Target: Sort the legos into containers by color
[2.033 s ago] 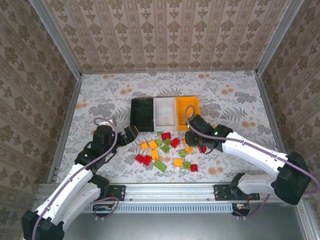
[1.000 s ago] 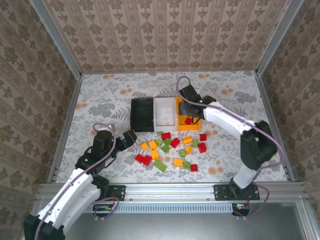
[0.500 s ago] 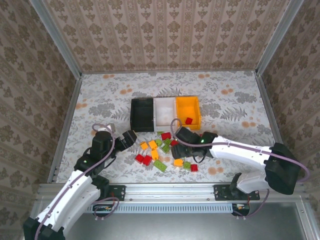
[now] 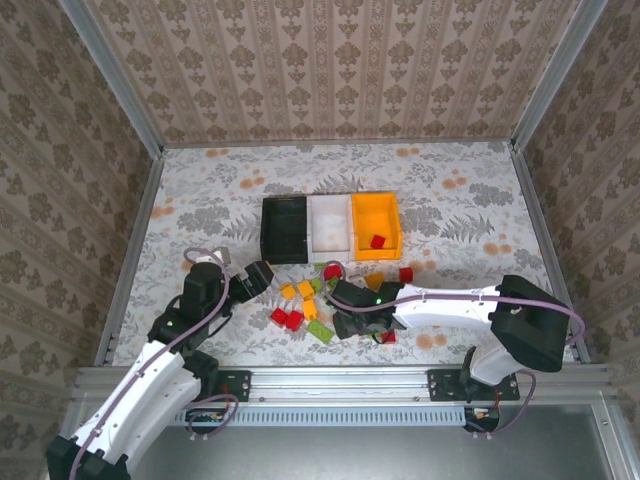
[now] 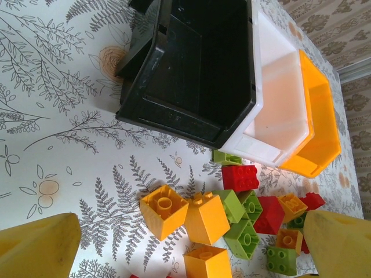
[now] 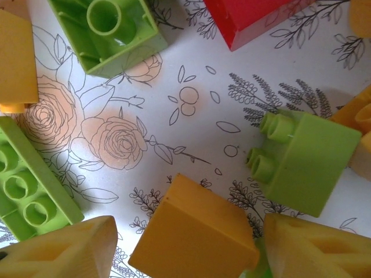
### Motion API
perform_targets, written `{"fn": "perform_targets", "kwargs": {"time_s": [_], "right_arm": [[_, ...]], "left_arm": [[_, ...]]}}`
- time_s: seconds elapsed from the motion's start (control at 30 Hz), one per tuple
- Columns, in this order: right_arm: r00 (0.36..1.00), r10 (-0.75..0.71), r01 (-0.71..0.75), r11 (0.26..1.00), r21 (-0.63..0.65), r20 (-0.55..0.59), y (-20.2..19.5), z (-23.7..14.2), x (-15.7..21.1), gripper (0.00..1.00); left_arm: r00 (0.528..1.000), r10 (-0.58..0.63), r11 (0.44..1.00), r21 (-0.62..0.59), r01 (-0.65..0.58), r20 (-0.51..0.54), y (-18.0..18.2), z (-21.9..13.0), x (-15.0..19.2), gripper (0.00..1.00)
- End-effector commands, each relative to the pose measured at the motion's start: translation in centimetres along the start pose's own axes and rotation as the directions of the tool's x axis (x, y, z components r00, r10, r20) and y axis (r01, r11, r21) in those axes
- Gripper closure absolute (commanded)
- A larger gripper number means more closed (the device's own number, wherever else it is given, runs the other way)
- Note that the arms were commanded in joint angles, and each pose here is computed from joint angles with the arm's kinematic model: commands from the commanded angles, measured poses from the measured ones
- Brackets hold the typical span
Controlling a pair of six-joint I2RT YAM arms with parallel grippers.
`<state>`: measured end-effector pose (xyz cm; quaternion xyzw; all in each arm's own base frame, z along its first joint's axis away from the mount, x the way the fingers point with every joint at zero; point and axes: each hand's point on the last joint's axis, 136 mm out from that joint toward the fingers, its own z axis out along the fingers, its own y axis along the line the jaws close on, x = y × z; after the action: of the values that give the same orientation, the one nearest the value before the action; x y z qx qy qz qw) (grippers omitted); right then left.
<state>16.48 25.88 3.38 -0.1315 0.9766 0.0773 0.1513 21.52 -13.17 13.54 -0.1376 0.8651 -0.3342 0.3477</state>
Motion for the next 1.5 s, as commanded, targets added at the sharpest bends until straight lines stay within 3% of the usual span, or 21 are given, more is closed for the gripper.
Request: {"fn": "perform_targets", "kwargs": {"time_s": [0.0,0.27,0.47,0.63,0.8,0.93,1.2,1.47], "right_arm": [[1.0,0.005,-0.005,1.0,-0.01,0.025,1.2,0.0,-0.8,0.34],[1.0,-0.009,0.007,0.996,0.089,0.026,0.1,1.0,-1.0,0.35],[1.0,-0.018,0.015,0.995,0.094,0.025,0.2,1.3,-1.1,0.5],[0.996,-0.028,0.024,0.998,0.05,0.085,1.0,-0.9,-2.7,0.61],[0.975,-0.058,0.065,0.998,-0.024,0.215,2.8,-6.1,-7.8,0.63],[0.953,-0.031,0.052,0.997,-0.061,0.302,3.5,-8.4,-14.0,0.63],[0.942,0.03,-0.019,0.999,-0.038,0.334,3.6,-5.4,-24.0,0.63],[0.925,0.146,-0.178,0.982,0.058,0.351,-1.0,-1.9,-26.5,0.61]], "left_arm": [[1.0,-0.023,1.0,-0.006,0.023,-0.013,0.5,-0.1,0.5,0.0],[0.999,-0.044,0.999,-0.021,0.045,0.003,1.1,0.0,0.1,0.0],[0.999,-0.044,0.999,-0.025,0.044,0.002,1.2,0.0,0.1,0.0],[0.999,-0.043,0.999,-0.024,0.043,0.009,1.1,0.0,-0.1,0.0],[0.999,-0.037,0.999,-0.021,0.037,0.012,1.0,-0.1,-0.2,0.0],[0.999,-0.039,0.999,-0.02,0.039,0.005,1.0,-0.1,-0.1,0.0],[0.999,-0.047,0.999,-0.019,0.047,-0.003,0.8,-0.5,0.0,0.0],[0.999,-0.04,0.999,-0.017,0.041,0.006,0.7,-1.2,-0.2,0.0]]}}
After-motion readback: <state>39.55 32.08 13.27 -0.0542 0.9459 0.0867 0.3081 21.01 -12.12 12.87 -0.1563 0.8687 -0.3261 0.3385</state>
